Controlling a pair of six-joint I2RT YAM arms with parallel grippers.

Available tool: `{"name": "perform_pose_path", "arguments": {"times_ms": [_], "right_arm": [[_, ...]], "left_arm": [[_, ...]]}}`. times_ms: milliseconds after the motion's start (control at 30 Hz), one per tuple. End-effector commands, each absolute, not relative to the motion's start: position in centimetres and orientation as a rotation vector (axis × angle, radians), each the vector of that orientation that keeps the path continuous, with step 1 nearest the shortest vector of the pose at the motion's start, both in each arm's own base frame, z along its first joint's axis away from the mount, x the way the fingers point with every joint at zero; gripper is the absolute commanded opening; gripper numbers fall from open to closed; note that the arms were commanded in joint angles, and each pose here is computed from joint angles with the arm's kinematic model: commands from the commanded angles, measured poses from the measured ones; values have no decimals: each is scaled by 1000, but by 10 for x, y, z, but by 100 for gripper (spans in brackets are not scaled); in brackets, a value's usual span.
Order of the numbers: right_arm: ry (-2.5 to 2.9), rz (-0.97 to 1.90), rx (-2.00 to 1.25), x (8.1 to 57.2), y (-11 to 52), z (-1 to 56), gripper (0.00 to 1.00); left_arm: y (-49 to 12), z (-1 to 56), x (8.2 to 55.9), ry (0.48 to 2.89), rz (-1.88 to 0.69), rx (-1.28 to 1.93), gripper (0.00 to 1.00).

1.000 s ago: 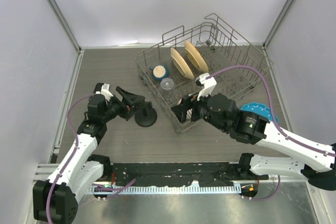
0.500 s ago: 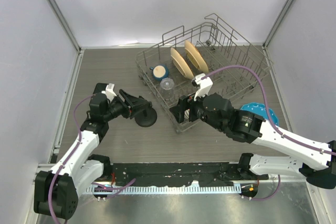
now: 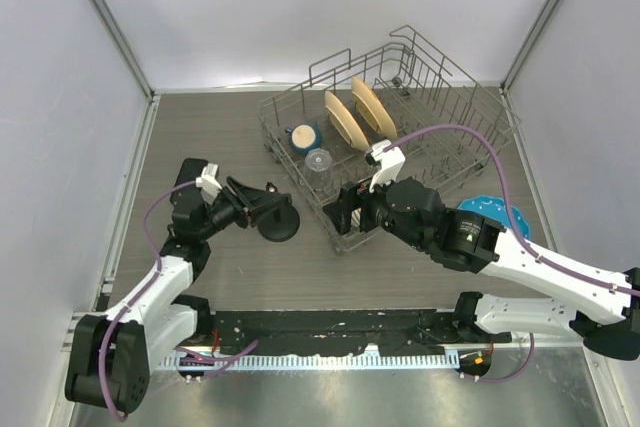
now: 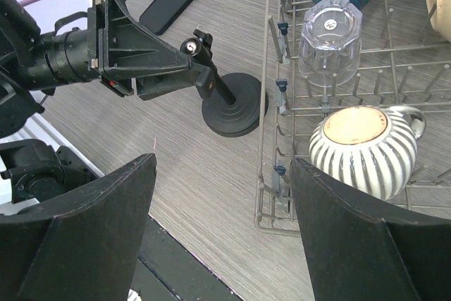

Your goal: Place the phone on the phone stand

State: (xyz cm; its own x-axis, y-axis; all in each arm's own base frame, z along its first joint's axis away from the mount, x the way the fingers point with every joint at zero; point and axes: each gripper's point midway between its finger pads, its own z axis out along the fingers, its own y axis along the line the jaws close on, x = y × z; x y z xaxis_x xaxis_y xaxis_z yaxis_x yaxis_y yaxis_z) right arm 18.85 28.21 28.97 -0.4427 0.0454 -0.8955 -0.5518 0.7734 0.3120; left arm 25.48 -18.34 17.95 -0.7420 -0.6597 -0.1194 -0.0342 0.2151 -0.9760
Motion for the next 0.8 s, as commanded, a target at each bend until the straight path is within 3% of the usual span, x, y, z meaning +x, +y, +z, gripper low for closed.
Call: {"name": "perform_pose_path", "arguments": {"times_ms": [0,333,367,433,467,533,567,767], "right_arm": [[1862,754,-356,191,285,309,82],[1864,765,-364,192,290,307,82],[1863,766,-364,192,290,308,82],[1863,764,-368,192,290,306,82],[1861,762,-372,192,290,306,82],[1854,757,-376,192,289,307,82],[1847,749,-382,193,289,306,82],[1821,732,-437,197,297,312,82]], "left_arm": [[-179,175,258,1852,-1582,-616,0],[-174,190,258,1692,-1614,-557,0],[-174,183,259,1726,-1603,-579,6],[-174,180,258,1756,-1583,-585,31],[-173,171,256,1800,-1566,-633,64],[-171,169,257,1838,-1525,-651,92],[-170,155,252,1922,-1484,-709,99],[-150,162,228,2107,-1219,-675,100]]}}
